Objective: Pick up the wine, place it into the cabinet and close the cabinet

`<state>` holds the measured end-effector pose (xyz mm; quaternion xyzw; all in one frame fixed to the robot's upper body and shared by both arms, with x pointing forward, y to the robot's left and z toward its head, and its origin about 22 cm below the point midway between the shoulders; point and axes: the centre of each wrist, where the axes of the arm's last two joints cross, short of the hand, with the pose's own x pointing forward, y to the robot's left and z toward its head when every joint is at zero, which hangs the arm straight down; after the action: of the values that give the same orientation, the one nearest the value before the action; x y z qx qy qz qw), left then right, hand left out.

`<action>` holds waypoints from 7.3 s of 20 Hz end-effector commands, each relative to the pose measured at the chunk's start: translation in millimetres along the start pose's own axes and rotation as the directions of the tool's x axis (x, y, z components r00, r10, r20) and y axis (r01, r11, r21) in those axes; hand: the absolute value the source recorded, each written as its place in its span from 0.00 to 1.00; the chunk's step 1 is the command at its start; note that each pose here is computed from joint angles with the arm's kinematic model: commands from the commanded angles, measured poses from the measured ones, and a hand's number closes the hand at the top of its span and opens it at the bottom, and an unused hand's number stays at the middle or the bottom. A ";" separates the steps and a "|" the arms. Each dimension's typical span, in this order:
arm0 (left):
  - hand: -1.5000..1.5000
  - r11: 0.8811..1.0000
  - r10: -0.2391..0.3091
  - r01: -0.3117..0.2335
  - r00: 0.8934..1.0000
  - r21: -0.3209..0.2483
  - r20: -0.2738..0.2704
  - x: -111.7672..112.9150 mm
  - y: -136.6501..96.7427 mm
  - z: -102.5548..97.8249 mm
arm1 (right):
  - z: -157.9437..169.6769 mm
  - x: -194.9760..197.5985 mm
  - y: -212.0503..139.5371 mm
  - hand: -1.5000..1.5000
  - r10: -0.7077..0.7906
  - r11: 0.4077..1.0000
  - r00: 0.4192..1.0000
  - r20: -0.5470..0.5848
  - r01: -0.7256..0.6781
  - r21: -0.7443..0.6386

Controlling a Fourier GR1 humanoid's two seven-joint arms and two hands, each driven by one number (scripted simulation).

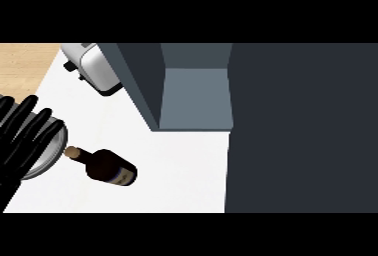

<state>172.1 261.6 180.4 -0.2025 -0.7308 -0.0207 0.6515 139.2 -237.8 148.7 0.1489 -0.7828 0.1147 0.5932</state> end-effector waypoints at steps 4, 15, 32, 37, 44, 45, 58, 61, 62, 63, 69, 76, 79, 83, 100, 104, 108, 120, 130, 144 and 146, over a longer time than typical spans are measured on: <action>0.00 0.994 0.056 -0.048 0.995 -0.099 0.084 35.7 -31.3 22.3 | 24.4 44.2 17.2 0.00 -0.027 0.999 0.998 0.061 0.025 0.036; 0.00 0.998 0.057 -0.054 0.995 -0.040 0.078 55.2 -22.9 28.6 | 27.2 47.4 19.4 0.00 -0.035 0.999 0.997 0.064 0.033 0.030; 0.00 0.995 -0.052 0.044 0.995 0.089 0.084 39.0 28.3 22.5 | 28.2 45.3 20.1 0.00 -0.081 0.997 0.995 0.066 0.080 0.014; 0.00 0.995 -0.055 0.052 0.998 0.085 0.032 7.6 49.4 7.9 | 26.0 30.7 6.7 0.00 -0.064 0.997 0.995 0.078 0.061 0.036; 0.00 0.995 -0.055 0.057 0.998 0.082 -0.027 -39.7 61.5 7.5 | 25.0 33.9 15.5 0.00 -0.097 0.995 0.993 0.062 0.094 0.041; 0.00 0.991 -0.083 0.085 0.996 0.100 -0.025 -54.6 67.6 -3.9 | 25.4 30.7 16.6 0.00 -0.082 0.997 0.992 0.092 0.081 0.017; 0.00 0.966 -0.140 0.150 0.988 0.212 -0.062 -127.3 116.5 -20.6 | 28.0 30.3 14.4 0.00 -0.067 0.997 0.995 0.076 0.063 0.046; 0.00 0.966 -0.148 0.164 0.985 0.199 -0.092 -146.0 109.1 -23.9 | 26.8 32.8 12.1 0.00 -0.082 0.996 0.994 0.076 0.078 0.045; 0.00 0.971 -0.113 0.129 0.989 0.203 -0.091 -154.5 127.5 2.7 | 30.9 25.1 7.8 0.00 -0.056 0.998 0.995 0.078 0.054 0.029; 0.00 0.970 -0.112 0.133 0.988 0.202 -0.110 -164.5 119.4 -2.7 | 31.2 26.2 11.1 0.00 -0.089 0.996 0.992 0.092 0.086 0.032; 0.00 0.989 -0.046 0.066 0.988 0.135 -0.145 -193.3 135.8 -6.2 | 30.6 26.1 2.1 0.00 -0.086 0.996 0.994 0.069 0.083 0.046; 0.00 0.994 0.048 -0.031 0.985 0.103 -0.166 -232.6 148.8 4.8 | 28.1 18.5 9.8 0.00 -0.071 0.997 0.994 0.083 0.070 0.022; 0.00 0.993 0.074 -0.055 0.980 0.105 -0.185 -257.1 140.2 8.2 | 27.8 23.2 1.1 0.00 -0.069 0.997 0.994 0.090 0.067 0.031; 0.00 0.992 0.102 -0.088 0.980 0.087 -0.169 -264.5 149.8 20.6 | 29.6 35.0 13.3 0.00 -0.071 0.996 0.993 0.092 0.067 0.051; 1.00 0.973 0.231 -0.224 0.961 0.061 -0.153 -312.4 120.2 -17.0 | 30.3 21.5 3.8 0.00 -0.056 0.998 0.995 0.079 0.052 0.043; 1.00 0.952 0.303 -0.304 0.936 0.025 -0.177 -307.2 135.7 -16.1 | 35.8 21.8 14.1 0.00 -0.059 0.998 0.996 0.072 0.057 0.027; 1.00 0.966 0.245 -0.255 0.954 -0.040 -0.171 -304.2 124.6 -26.8 | 29.7 19.2 16.0 0.00 -0.048 0.999 0.997 0.062 0.047 0.017; 1.00 0.926 -0.229 0.197 0.972 0.322 0.062 -301.7 113.4 2.4 | 23.4 13.4 11.3 0.00 -0.050 0.999 0.996 0.069 0.049 0.014; 1.00 0.885 -0.353 0.345 0.935 0.312 -0.032 -288.6 63.6 -28.8 | 47.2 14.5 9.6 0.00 -0.032 0.999 0.999 0.040 0.031 0.021; 1.00 0.862 -0.434 0.441 0.897 0.249 -0.087 -253.9 -4.3 -103.5 | 26.3 6.9 8.2 0.00 -0.035 0.999 0.998 0.055 0.035 -0.002; 1.00 0.834 -0.493 0.497 0.866 0.239 -0.084 -243.5 -16.8 -129.7 | 30.0 19.6 4.4 0.00 -0.027 0.999 0.999 0.040 0.025 0.041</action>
<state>293.1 167.0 -38.5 0.0518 -0.7486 -0.0676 0.6575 125.3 -246.4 131.4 0.1575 -0.7802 0.1065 0.5959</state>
